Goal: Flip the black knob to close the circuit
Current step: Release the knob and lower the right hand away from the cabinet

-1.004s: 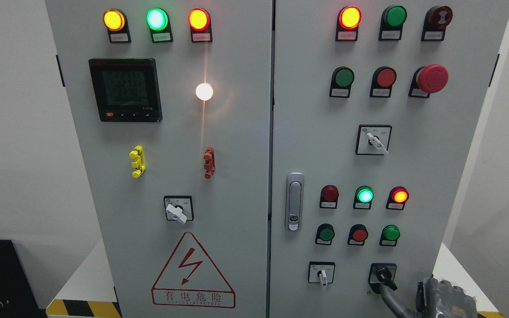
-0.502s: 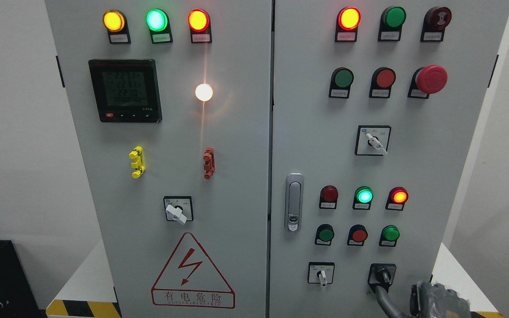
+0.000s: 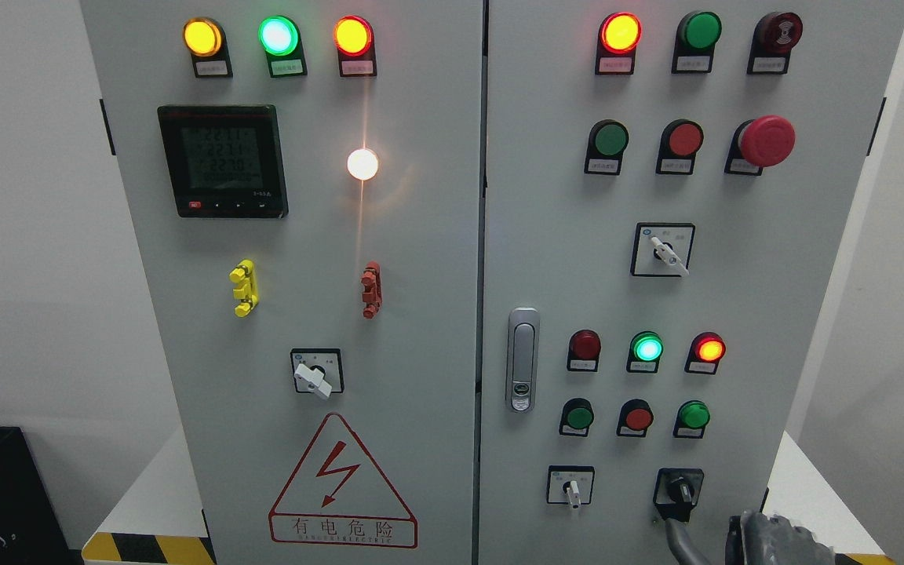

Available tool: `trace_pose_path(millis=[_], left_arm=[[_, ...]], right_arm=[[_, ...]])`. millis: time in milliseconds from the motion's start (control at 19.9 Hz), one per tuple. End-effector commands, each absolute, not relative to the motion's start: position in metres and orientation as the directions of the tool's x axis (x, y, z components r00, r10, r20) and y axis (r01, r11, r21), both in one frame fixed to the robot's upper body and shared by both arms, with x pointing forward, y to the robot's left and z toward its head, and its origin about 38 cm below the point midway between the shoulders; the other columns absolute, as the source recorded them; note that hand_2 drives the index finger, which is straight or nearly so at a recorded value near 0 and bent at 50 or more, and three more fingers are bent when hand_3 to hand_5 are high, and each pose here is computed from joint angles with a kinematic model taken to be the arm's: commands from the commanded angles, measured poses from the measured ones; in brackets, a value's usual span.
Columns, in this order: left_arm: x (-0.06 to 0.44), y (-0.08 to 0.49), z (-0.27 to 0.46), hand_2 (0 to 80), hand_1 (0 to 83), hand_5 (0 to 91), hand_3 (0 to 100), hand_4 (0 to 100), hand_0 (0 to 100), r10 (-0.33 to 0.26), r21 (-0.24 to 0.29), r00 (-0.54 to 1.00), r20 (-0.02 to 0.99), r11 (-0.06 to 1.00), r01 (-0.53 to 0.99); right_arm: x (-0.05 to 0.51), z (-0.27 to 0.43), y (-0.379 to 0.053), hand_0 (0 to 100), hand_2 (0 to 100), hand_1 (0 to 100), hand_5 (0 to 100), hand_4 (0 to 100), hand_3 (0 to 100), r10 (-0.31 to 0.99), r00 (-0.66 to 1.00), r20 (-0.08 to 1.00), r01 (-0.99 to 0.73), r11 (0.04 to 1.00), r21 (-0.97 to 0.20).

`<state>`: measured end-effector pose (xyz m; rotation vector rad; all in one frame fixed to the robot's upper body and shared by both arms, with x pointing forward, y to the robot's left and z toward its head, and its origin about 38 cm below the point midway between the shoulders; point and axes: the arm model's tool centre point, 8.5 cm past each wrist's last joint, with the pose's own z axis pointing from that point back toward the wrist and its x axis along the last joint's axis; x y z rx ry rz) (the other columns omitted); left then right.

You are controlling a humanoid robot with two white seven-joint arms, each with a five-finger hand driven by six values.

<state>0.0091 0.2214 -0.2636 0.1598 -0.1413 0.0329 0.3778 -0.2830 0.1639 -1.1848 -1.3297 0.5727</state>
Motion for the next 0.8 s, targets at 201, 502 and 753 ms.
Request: trace_pose_path(millis=[201,502,753], left_arm=[[0.009,0.221,-0.264,0.0,55.6,0.0,0,0,12,0.022,0.156,0.989,0.143,0.987,-0.044],[0.009,0.221,-0.264,0.0,55.6,0.0,0,0,12,0.020,0.156,0.989,0.143,0.987,-0.043],[0.010,0.221,-0.264,0.0,55.6,0.0,0,0,12,0.020,0.156,0.989,0.145,0.987,-0.043]], right_arm=[[0.347,0.160,-0.247,0,63,4,65,75,84,0.621,-0.011,0.783,0.301,0.749,-0.590],[0.312,0.146,-0.232,0,34,3,43,47,50,0.291,-0.074,0.954,0.213,0.939,-0.270],[0.287,0.137,-0.232,0,17,0,29,34,36,0.061,-0.093,0.994,0.162,0.986,-0.045]])
